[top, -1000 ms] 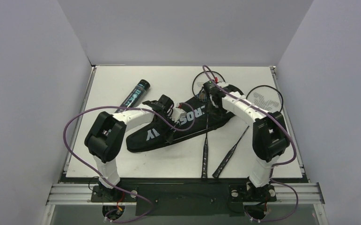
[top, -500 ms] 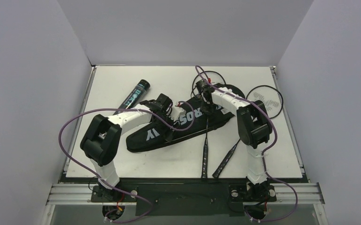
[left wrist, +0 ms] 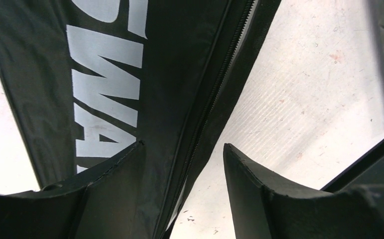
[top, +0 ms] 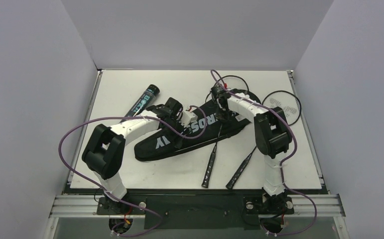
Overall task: Pack up the badminton gear
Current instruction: Pick up the racket from the center of the board, then place the racket at the center of the board.
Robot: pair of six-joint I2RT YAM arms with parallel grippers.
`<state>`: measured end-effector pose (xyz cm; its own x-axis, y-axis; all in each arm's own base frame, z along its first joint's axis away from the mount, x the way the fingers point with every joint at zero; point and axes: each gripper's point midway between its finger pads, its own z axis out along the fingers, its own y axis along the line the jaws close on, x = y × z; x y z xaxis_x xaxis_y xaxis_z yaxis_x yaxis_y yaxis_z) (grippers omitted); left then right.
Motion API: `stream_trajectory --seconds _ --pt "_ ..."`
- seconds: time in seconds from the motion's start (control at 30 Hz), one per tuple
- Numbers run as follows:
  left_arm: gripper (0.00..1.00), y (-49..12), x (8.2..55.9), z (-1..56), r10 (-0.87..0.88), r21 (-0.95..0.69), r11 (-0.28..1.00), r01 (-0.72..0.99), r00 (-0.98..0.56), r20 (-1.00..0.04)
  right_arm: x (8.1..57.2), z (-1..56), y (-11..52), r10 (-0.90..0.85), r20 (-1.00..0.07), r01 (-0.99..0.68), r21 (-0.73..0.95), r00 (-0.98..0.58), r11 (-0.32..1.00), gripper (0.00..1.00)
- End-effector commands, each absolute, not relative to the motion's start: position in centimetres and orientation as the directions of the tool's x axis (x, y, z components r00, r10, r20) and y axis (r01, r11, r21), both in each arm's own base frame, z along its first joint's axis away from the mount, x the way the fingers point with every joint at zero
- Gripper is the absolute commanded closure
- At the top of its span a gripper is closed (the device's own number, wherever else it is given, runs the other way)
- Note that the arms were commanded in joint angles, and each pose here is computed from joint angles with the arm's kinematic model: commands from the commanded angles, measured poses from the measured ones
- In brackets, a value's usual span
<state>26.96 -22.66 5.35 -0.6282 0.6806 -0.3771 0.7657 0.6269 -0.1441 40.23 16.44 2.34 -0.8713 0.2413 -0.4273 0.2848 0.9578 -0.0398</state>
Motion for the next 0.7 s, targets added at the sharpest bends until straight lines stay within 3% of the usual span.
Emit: stream_trajectory --seconds 0.0,0.17,0.47,0.57,0.67 --pt "0.32 -23.0 29.1 8.1 0.681 -0.079 0.614 0.785 -0.578 -0.45 39.5 8.1 13.6 0.287 -0.498 0.336 -0.01 -0.819 0.942 1.0" --pt "0.31 -23.5 29.2 8.0 0.678 -0.093 0.607 0.789 -0.576 -0.457 37.0 10.4 9.1 0.366 -0.528 0.431 0.0 -0.766 0.902 1.0" --pt "0.25 -23.9 29.1 7.7 0.69 -0.093 0.6 0.795 -0.572 -0.443 31.9 7.8 1.2 0.493 -0.508 0.606 -0.075 -0.707 0.792 1.0" --pt "0.09 -23.9 29.5 8.7 0.684 -0.057 0.609 0.791 -0.56 -0.468 31.2 6.7 0.2 0.513 -0.5 0.63 -0.089 -0.698 0.771 1.0" --pt "0.07 -23.6 29.4 8.5 0.663 -0.085 0.63 0.772 -0.592 -0.458 31.5 5.9 0.3 0.532 -0.496 0.641 -0.068 -0.686 0.764 1.0"
